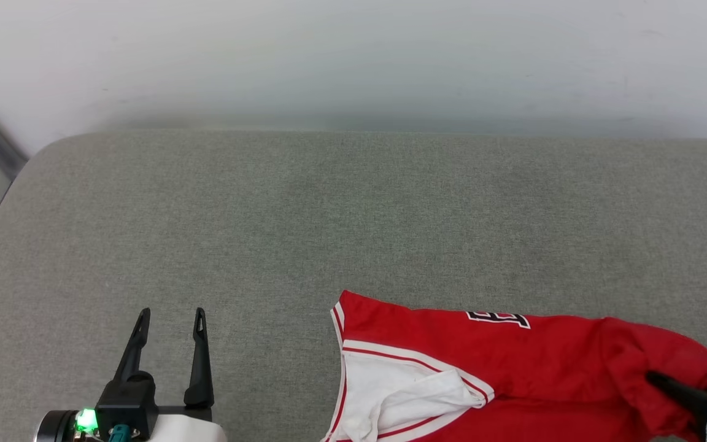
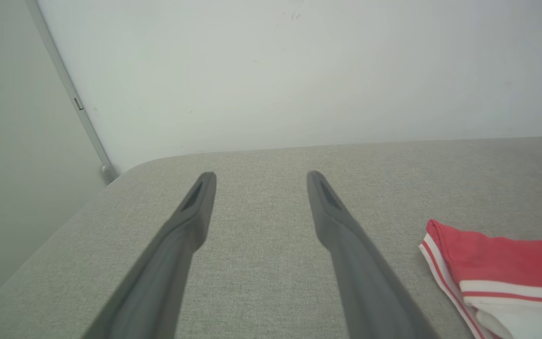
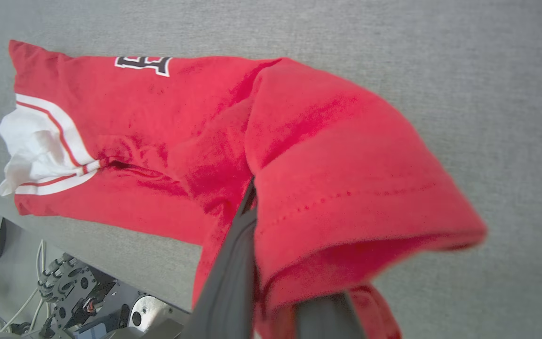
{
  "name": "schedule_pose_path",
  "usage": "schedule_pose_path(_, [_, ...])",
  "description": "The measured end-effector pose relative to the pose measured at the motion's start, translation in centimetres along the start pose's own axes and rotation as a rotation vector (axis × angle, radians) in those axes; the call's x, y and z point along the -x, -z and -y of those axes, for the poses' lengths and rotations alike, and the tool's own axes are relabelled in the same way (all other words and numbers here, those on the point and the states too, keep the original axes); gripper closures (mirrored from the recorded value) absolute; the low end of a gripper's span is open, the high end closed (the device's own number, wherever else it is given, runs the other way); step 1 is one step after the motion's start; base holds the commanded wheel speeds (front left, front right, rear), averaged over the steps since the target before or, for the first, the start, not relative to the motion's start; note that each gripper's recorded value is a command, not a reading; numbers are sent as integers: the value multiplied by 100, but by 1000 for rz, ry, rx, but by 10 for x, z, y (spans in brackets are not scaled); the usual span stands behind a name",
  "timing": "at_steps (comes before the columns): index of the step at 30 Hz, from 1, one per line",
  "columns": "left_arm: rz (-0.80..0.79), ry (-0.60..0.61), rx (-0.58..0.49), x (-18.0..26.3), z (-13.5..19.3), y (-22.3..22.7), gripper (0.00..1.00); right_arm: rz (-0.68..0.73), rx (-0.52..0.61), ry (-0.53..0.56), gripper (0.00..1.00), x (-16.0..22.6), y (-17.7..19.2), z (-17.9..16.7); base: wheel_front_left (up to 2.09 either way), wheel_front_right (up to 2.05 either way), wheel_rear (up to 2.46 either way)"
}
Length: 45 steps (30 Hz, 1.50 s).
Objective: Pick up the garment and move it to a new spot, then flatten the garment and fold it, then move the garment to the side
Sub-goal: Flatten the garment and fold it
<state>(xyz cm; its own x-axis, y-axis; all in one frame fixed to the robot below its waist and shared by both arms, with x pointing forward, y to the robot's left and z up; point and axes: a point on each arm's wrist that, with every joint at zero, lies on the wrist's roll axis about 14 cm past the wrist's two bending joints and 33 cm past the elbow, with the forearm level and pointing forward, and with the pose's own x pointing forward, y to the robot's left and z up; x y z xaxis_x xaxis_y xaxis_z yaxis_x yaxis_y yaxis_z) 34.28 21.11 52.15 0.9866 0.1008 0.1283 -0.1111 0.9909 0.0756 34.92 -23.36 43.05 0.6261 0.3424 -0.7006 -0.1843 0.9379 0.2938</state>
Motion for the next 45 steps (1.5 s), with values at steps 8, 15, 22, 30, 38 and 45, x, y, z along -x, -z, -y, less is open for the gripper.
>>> schedule_pose_path(8, [-19,10,7,1,3,6,0,-23,208,-272,100,1,-20,-106,0,0,0])
schedule_pose_path(15, [-26,12,15,-3,3,8,0,-98,355,-407,100,-18,-20,-168,0,0,0])
schedule_pose_path(22, [-48,-9,13,-4,-4,15,0,-142,469,-458,100,-51,-17,-205,0,0,0])
schedule_pose_path(30, [-62,-14,15,-12,-5,21,0,-228,528,-471,100,-89,5,-224,0,0,0])
schedule_pose_path(38, [-70,-20,19,-20,-6,25,0,-306,537,-458,20,-114,40,-216,0,0,0])
schedule_pose_path(45, [-47,-13,26,-15,-4,17,0,-42,552,-497,0,-95,-6,-227,0,0,0])
